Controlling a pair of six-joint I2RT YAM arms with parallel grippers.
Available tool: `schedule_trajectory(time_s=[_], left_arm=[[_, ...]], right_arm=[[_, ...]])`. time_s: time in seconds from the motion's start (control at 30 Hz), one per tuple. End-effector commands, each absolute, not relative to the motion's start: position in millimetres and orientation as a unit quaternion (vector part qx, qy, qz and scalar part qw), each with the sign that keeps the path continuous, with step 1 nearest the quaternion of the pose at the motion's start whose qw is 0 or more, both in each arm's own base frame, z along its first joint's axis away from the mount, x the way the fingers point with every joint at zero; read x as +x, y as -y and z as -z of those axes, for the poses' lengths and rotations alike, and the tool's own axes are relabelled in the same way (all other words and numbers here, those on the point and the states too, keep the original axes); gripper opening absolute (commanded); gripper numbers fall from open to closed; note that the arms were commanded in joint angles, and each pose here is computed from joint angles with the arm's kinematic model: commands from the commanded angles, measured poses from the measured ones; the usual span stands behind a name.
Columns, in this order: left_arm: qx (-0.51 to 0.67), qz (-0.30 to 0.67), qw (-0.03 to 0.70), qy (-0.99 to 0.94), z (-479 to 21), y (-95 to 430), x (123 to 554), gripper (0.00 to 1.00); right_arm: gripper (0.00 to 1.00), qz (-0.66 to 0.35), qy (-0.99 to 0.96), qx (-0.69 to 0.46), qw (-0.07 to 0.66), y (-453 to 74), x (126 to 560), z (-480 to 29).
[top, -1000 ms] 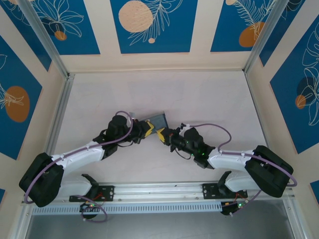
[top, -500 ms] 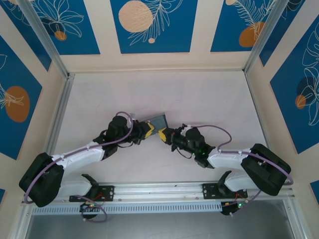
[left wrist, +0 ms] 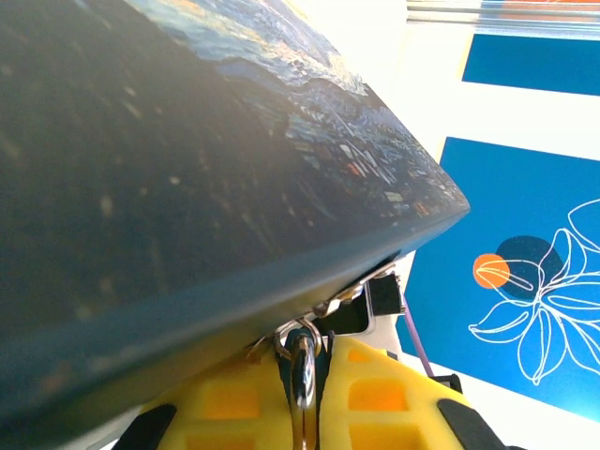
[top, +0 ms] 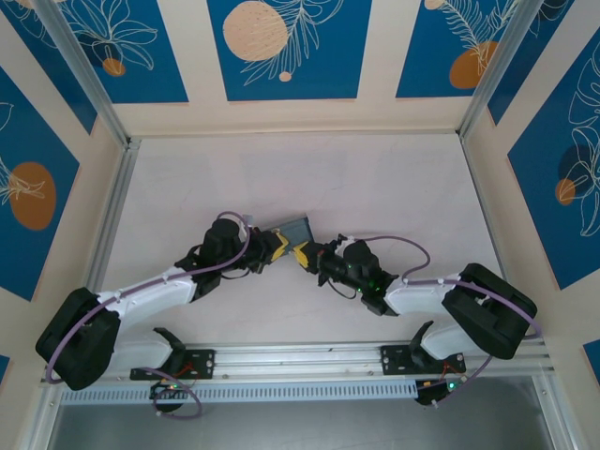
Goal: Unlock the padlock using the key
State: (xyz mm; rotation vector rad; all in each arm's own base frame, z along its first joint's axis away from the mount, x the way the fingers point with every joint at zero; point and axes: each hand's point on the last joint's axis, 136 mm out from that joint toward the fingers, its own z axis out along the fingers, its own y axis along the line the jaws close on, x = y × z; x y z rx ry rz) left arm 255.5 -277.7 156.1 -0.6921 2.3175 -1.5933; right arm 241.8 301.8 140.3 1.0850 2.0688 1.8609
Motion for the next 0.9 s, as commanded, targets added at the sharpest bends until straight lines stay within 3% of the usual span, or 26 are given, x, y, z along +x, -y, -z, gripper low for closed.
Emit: schedule_trajectory(time_s=[0.0, 0.3, 0.77, 0.87], left_arm=[[-0.182, 0.597, 0.140, -0.768, -194.8, 289.8, 250.1, 0.00], [-0.176, 0.602, 0.136, -0.767, -196.2, 298.0, 251.2, 0.00], [-0.178, 0.559, 0.146, -0.797, -163.6, 289.8, 248.5, 0.00], [-0.186, 0.532, 0.160, -0.810, -146.0, 281.2, 250.0, 0.00]], right_arm=[[0.00, -0.625, -0.692, 0.353, 0.077, -308.3, 243.3, -145.4], [0.00, -0.654, -0.699, 0.279, 0.082, -341.5, 255.7, -166.1], [0.00, -0.628, -0.723, 0.276, 0.083, -327.0, 275.7, -140.2], [0.11, -0.619, -0.732, 0.273, 0.087, -317.4, 277.1, -132.6]])
